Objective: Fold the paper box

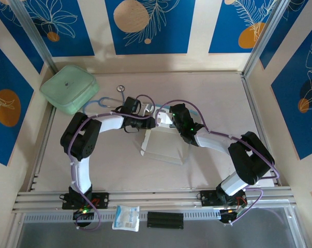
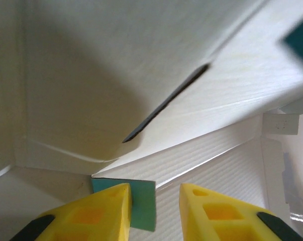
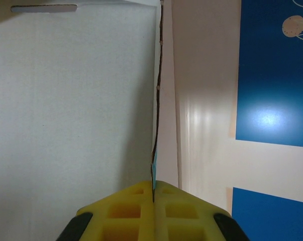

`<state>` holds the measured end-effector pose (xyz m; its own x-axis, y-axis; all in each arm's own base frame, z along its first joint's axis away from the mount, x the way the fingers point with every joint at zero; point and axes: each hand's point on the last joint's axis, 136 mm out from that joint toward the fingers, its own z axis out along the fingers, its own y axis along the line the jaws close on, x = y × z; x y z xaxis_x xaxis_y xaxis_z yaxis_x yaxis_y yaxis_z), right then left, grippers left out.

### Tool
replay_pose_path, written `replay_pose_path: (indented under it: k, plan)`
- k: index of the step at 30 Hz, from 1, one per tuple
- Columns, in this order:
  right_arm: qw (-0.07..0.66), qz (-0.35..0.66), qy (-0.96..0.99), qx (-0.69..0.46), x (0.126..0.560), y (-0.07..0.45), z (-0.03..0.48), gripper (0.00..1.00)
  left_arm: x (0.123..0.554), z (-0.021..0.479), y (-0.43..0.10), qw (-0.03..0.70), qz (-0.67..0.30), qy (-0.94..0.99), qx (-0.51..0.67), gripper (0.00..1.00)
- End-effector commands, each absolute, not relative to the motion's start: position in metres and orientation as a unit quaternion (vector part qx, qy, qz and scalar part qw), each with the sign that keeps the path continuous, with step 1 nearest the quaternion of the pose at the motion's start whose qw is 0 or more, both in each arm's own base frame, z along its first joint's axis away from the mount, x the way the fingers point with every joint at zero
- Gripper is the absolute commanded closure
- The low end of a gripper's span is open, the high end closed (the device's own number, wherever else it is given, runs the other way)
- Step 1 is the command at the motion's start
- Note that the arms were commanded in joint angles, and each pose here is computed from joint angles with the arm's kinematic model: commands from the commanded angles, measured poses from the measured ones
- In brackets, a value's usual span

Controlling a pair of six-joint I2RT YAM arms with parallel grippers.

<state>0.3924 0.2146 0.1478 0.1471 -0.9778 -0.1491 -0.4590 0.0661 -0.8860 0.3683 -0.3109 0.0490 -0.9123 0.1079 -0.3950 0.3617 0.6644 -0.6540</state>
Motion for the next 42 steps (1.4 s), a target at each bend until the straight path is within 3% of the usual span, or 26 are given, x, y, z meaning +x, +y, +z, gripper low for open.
replay_pose_path:
  k: [1,6,12,19,25,33,38,42]
  plan:
    - [0.455,-0.29,0.585,-0.606,0.398,0.219,0.156,1.0,0.36,0.038,-0.315,0.137,-0.413,0.892,0.12,0.69]
    - [0.453,-0.292,0.584,-0.607,0.398,0.218,0.155,1.0,0.36,0.057,-0.312,0.172,-0.418,0.883,0.129,0.69]
    - [0.455,-0.304,0.577,-0.607,0.399,0.215,0.16,1.0,0.362,0.112,-0.285,0.26,-0.38,0.876,0.14,0.63]
    - [0.455,-0.308,0.57,-0.611,0.398,0.214,0.162,1.0,0.364,0.17,-0.223,0.344,-0.249,0.892,0.155,0.6]
    - [0.441,-0.326,0.558,-0.623,0.399,0.215,0.158,1.0,0.381,0.171,-0.214,0.286,-0.199,0.911,0.221,0.59]
    - [0.456,-0.325,0.54,-0.628,0.395,0.227,0.166,1.0,0.402,0.152,-0.241,0.229,-0.244,0.901,0.276,0.57]
    - [0.46,-0.315,0.545,-0.626,0.394,0.23,0.168,1.0,0.416,0.143,-0.248,0.234,-0.25,0.9,0.27,0.56]
    - [0.462,-0.311,0.549,-0.623,0.395,0.232,0.169,1.0,0.417,0.131,-0.249,0.222,-0.253,0.903,0.267,0.67]
